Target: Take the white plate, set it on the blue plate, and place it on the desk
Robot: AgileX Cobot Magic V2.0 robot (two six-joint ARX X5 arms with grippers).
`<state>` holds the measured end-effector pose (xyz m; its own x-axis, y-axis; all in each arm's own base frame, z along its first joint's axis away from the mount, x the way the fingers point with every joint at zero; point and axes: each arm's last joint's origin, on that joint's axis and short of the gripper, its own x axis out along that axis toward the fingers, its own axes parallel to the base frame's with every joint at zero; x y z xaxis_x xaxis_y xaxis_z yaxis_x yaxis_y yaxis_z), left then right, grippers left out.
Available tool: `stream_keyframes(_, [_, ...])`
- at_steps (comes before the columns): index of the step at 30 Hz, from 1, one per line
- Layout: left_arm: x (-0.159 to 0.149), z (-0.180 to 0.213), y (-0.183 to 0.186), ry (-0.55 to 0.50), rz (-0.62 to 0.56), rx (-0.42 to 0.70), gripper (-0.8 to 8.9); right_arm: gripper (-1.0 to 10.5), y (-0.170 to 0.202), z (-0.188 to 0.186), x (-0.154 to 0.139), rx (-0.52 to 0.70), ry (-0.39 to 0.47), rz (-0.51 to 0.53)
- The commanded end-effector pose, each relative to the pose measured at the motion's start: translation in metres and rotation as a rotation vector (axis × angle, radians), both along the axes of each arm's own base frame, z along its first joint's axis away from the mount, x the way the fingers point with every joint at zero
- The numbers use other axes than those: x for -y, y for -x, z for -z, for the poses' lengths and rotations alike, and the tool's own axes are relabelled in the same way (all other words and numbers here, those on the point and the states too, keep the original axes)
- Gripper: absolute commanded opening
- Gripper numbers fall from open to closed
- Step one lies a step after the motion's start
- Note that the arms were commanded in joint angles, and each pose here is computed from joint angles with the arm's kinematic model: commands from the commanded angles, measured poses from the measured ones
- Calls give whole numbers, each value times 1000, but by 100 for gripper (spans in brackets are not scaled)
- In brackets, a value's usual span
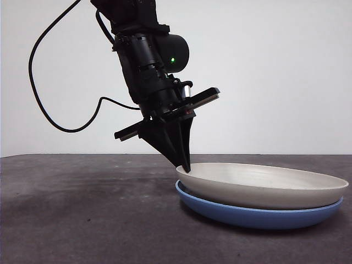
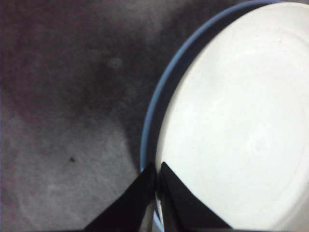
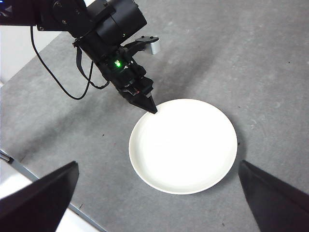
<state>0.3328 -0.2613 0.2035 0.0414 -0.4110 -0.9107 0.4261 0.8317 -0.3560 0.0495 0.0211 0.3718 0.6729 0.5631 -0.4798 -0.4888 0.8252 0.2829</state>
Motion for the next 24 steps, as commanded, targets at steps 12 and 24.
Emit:
stream_keyframes(12, [8, -14, -8, 25, 50, 59, 481, 659, 2, -5, 0, 31, 3, -7])
stream_keyframes(24, [-17, -118, 20, 37, 179, 163, 481, 660, 0, -4, 2, 20, 39, 63])
